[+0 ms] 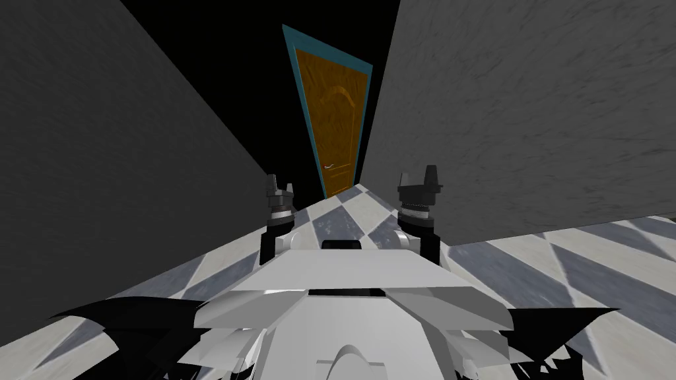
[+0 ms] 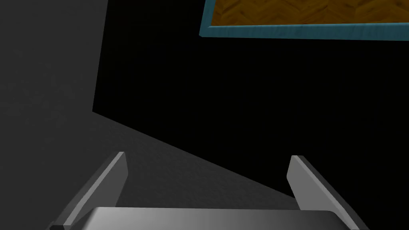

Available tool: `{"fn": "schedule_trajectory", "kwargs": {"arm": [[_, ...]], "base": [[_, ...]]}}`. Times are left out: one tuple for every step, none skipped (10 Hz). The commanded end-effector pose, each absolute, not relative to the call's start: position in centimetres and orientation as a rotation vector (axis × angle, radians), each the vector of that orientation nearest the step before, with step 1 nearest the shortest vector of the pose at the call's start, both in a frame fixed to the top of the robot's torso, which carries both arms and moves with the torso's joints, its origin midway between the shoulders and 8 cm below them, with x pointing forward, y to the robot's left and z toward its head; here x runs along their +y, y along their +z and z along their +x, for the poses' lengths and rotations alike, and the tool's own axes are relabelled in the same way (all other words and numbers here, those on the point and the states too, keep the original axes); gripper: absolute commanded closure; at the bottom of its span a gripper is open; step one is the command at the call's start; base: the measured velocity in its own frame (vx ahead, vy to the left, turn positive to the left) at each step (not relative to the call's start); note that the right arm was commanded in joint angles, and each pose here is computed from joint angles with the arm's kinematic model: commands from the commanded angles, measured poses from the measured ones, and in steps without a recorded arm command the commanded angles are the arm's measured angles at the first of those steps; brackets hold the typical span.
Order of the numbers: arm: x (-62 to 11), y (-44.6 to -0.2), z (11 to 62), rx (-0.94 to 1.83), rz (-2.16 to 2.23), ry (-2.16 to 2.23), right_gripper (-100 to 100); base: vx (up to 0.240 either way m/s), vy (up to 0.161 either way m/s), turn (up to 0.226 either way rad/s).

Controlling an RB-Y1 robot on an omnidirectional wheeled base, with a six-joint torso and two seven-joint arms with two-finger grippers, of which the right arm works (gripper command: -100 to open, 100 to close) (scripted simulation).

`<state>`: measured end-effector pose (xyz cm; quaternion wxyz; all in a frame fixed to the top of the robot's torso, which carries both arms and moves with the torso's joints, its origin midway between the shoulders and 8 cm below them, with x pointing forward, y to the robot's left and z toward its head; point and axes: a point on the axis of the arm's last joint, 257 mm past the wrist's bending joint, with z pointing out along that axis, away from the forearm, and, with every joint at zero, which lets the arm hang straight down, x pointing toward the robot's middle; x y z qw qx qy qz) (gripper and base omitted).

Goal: Pull the door open

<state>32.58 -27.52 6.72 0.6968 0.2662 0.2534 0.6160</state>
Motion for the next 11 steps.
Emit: {"fn": "schedule_trajectory", "kwargs": {"arm": [[-27.5, 5.9, 33.3, 0.578, 0.603, 1.374, -100], [-27.6, 5.6, 33.5, 0.583, 0.606, 1.374, -100], [-27.6, 5.2, 33.9, 0.589, 0.61, 1.374, -100], [-27.6, 4.8, 34.2, 0.595, 0.614, 1.374, -100], [-27.6, 4.1, 34.8, 0.606, 0.623, 1.374, -100], [-27.6, 3.5, 35.3, 0.614, 0.629, 1.373, -100], [-27.7, 3.0, 35.7, 0.623, 0.635, 1.373, -100], [-27.7, 2.4, 36.1, 0.631, 0.641, 1.372, -100], [-27.7, 1.9, 36.6, 0.639, 0.647, 1.372, -100], [-27.7, 1.3, 37.0, 0.648, 0.653, 1.371, -100], [-27.8, 0.6, 37.6, 0.658, 0.661, 1.37, -100]], "base": [[0.045, 0.003, 0.064], [0.064, 0.009, 0.064], [0.064, 0.011, 0.041], [0.062, 0.012, 0.047], [0.084, 0.013, 0.077], [0.085, 0.013, 0.076], [0.076, 0.008, 0.054], [0.074, 0.01, 0.064], [0.071, 0.009, 0.071], [0.08, 0.017, 0.068], [0.092, 0.001, 0.077]]}}
